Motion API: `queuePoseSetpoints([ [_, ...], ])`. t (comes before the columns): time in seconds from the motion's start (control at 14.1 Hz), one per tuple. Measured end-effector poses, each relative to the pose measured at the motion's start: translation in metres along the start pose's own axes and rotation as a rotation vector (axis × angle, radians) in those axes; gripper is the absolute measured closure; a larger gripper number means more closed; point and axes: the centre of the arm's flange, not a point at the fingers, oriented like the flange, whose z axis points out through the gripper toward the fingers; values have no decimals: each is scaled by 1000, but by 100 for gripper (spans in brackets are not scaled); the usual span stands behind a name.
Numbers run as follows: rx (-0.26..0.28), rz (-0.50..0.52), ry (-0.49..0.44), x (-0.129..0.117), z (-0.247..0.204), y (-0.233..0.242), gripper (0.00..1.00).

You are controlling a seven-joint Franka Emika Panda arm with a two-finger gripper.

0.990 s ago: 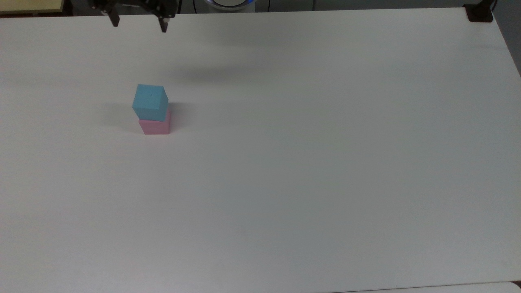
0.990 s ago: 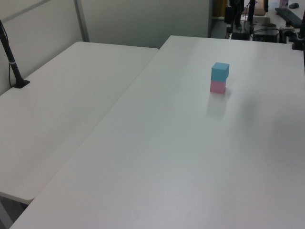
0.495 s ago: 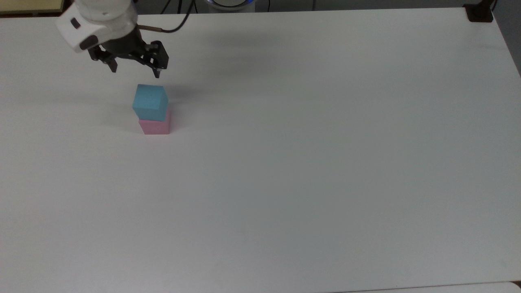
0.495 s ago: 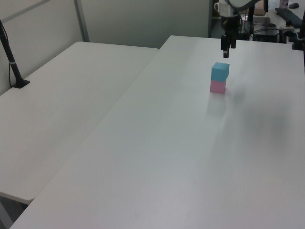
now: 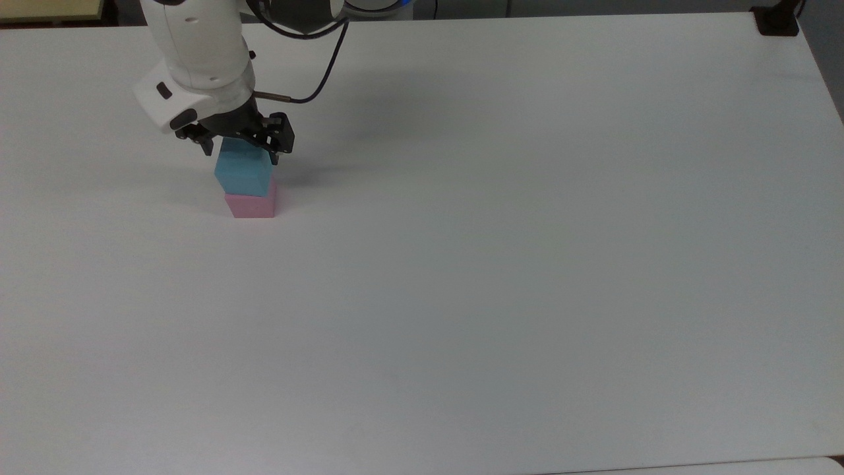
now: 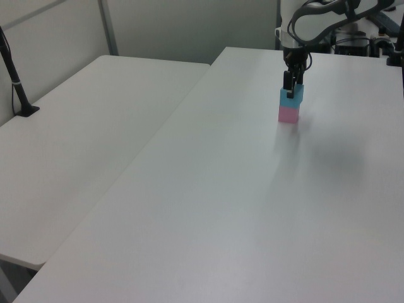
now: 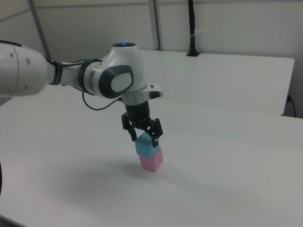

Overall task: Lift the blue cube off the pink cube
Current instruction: 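Lower the gripper around the blue cube and close on it, then lift the blue cube off the pink cube and carry it aside, then lower the blue cube onto the table and open the gripper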

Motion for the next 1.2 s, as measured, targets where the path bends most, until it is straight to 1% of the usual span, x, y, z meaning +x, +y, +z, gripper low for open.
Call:
queuePoseSetpoints([
  [0.07,-1,-1,-2,0,1,-1,1],
  [0.28,-1,0,2,1,-1,0,37],
  [0.35,0,2,8,0,-4,1,42],
  [0.42,0,4,16,-1,-11,6,42],
  [0.57,-4,-15,18,-7,-29,35,42],
  [0.64,-10,-31,25,-12,-37,59,42],
  [0.71,-21,-54,31,-24,-43,100,44],
  [0.78,-30,-83,29,-34,-42,130,45],
  [0.85,-40,-113,38,-49,-34,172,45],
  [0.99,-46,-116,57,-65,-12,220,45],
  [1.06,-54,-115,43,-71,9,240,45],
  [1.13,-66,-124,27,-72,26,250,45],
  [1.2,-88,-138,4,-71,54,259,45],
])
